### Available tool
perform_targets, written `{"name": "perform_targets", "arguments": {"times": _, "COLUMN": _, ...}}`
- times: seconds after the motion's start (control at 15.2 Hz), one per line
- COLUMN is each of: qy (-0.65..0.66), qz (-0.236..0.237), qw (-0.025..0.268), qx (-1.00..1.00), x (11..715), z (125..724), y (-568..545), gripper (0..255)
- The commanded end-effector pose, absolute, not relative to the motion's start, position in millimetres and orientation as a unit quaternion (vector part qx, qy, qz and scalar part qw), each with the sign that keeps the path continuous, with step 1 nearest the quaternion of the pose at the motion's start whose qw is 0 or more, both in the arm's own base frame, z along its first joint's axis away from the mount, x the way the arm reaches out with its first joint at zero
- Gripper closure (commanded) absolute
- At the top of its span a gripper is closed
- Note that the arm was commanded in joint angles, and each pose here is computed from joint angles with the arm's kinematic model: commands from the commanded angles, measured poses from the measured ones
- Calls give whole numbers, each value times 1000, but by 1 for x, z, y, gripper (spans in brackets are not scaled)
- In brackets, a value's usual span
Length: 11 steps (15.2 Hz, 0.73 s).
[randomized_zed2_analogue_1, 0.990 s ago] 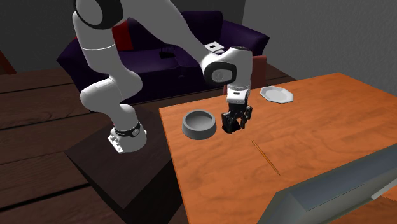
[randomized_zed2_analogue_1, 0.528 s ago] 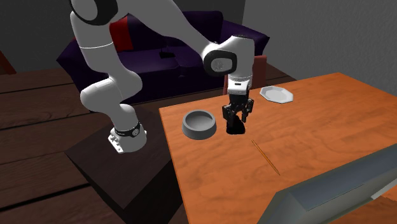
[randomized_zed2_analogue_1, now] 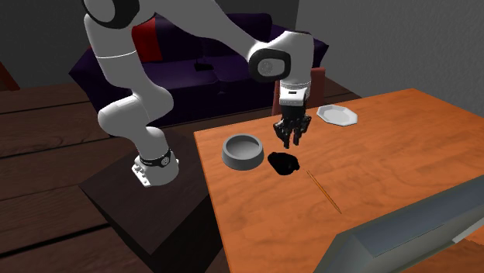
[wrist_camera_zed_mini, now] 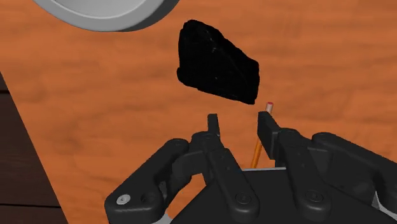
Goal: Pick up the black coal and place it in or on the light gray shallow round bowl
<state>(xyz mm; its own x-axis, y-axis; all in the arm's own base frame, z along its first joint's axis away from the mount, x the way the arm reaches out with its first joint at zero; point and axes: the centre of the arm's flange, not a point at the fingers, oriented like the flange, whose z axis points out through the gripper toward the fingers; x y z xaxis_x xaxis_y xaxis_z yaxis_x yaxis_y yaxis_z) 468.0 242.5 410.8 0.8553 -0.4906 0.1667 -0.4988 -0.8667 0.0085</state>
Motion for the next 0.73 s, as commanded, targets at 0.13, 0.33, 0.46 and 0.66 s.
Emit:
{"name": "perform_targets", "arguments": {"times": 0.13, "qy": -161, "qz": 87, "qw": -38, "qx": 982, "x": 435, "z": 381, "y": 214, "gripper": 0}}
{"name": "perform_targets", "arguments": {"times": 0.33, "qy": -64, "qz": 92, "qw": -102, "qx": 988, "x": 410, "z": 348, "y": 182, "gripper": 0}}
{"name": "perform_targets", "arguments": {"times": 0.46, "qy": -61, "qz": 93, "qw": -103, "qx": 988, "x": 410, "z": 342, "y": 183, "gripper": 0}}
{"name": "perform_targets", "arguments": {"times": 0.66, "qy": -61, "qz": 93, "qw": -103, "qx": 988, "x": 413, "z": 327, "y": 186, "gripper": 0}}
